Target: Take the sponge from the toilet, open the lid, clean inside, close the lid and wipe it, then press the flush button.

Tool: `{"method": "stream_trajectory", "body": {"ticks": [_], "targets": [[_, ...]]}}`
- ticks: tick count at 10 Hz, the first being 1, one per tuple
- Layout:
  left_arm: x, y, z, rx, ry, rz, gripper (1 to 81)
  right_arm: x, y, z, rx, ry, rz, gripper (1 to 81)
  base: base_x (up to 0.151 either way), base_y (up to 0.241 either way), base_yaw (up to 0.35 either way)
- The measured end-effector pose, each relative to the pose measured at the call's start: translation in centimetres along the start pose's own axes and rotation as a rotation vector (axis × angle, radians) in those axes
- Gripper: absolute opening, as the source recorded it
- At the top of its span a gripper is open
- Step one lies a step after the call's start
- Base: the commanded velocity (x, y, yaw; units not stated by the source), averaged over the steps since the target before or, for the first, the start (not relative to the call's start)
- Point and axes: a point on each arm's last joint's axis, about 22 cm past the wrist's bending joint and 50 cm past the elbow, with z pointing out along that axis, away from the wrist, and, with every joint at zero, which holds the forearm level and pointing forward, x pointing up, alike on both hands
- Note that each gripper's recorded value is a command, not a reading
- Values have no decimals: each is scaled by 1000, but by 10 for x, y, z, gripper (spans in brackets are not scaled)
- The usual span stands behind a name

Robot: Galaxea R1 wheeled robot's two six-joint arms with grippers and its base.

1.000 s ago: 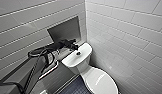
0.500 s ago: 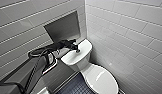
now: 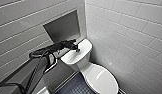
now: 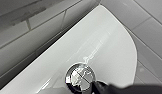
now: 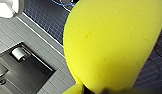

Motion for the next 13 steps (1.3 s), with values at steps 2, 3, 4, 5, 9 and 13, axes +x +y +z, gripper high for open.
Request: {"method": "stream_trajectory", "body": {"ticks": [2,3,4,5,9,13], "targets": [[-23,-14,25,2,-36,-30,10,-17,-3,0,8,-39,15,10,0,0,0],[-16,-12,28,6,-16,-17,10,-17,-4,1,9,-36,16,10,0,0,0],[-16,-11,31,4,-2,-14,10,-17,-4,1,10,-39,15,10,0,0,0],[-15,-11,31,4,1,-15,10,-15,-4,1,10,-36,14,10,0,0,0],[-14,-2,37,2,28,8,10,-16,-5,1,11,-36,14,10,0,0,0],[-25,-11,56,13,153,35,10,-20,-9,1,16,-34,17,10,0,0,0]]}}
